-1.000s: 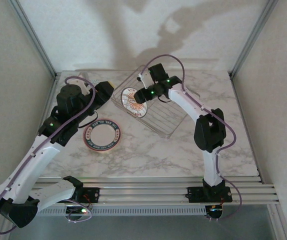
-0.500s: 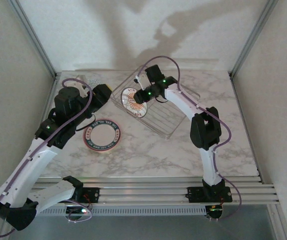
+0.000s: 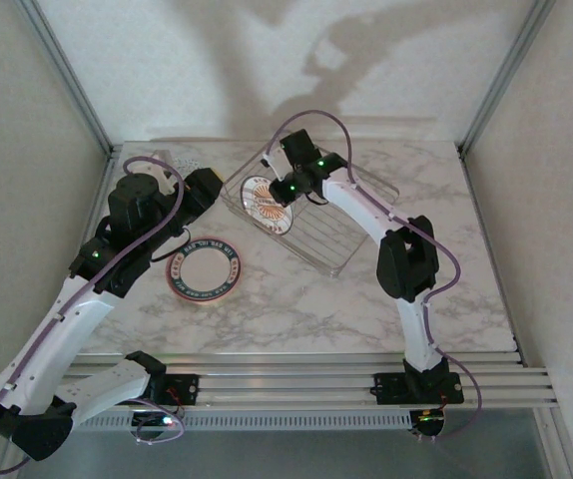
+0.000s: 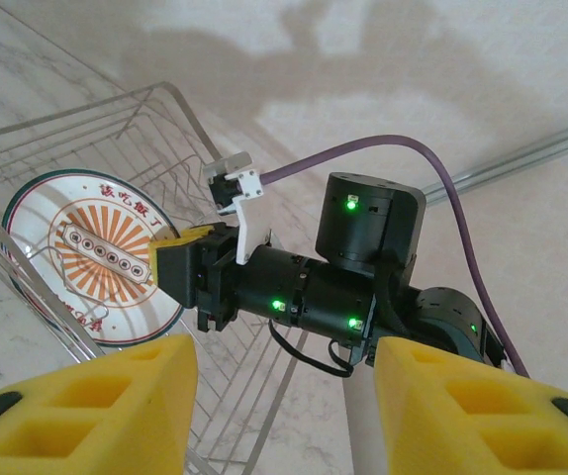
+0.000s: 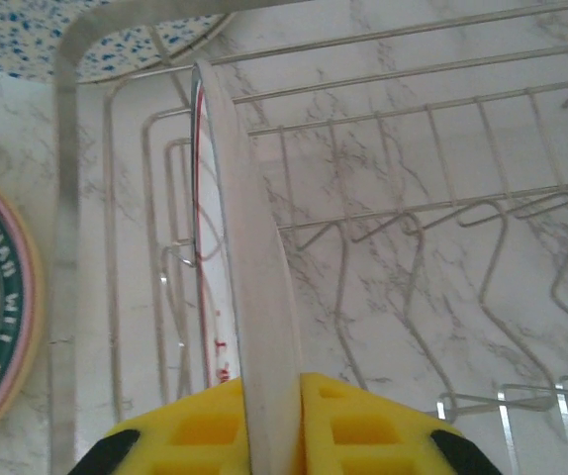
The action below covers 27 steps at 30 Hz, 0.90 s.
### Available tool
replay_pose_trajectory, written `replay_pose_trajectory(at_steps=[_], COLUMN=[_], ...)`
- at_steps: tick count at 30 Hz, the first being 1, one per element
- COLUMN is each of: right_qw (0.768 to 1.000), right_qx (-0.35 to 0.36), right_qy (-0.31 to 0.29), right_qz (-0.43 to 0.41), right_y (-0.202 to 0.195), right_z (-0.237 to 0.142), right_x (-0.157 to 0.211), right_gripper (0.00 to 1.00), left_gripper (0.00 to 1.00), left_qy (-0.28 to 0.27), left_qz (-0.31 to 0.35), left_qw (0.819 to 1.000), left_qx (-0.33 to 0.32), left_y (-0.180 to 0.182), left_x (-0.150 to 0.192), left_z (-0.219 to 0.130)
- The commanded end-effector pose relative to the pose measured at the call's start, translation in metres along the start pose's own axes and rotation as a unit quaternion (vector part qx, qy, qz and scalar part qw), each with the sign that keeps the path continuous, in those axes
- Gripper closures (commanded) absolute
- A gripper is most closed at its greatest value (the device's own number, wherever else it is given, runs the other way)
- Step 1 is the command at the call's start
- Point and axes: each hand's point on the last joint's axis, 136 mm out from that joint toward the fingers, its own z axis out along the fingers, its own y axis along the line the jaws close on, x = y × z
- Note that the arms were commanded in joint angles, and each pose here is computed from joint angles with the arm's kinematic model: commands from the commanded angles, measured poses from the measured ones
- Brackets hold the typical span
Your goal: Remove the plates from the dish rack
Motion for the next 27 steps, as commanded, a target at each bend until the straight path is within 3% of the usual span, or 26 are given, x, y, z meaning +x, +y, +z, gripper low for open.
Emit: replay_pose_trajectory(at_steps=[1, 6, 19, 23, 27], right_qw=[0.999, 0.996, 0.976, 0.971, 0.967], right_qx=[0.032, 0.061, 0.167, 0.162, 0.110], right_qy=[-0.031, -0.052, -0.137, -0.173, -0.205], right_qz=[-0.023, -0.033, -0.022, 0.026, 0.106], right_y=[0.009, 0.012, -0.015, -0.031, -0.042], right_z=[-0.035, -0.055, -0.157, -0.199, -0.233], right_x=[-0.026, -0.042, -0.075, -0.076, -0.070], right_gripper=[0.91, 1.00, 1.00, 1.00, 1.00], left_gripper=[0.49, 0.49, 0.45, 0.40, 0.37], left_qy=[-0.009, -0.007, 0.009, 0.046, 0.076], left_qz=[-0.001, -0.002, -0.009, -0.013, -0.024], left_qw=[1.000, 1.000, 1.000, 0.998, 0.995], left_qx=[0.011, 0.013, 0.026, 0.037, 0.058], left_y=[-0.006, -0.007, -0.010, -0.012, -0.018], left_x=[-0.003, -0.002, 0.004, 0.019, 0.033], left_z=[-0.006, -0.007, -0.008, 0.006, 0.024])
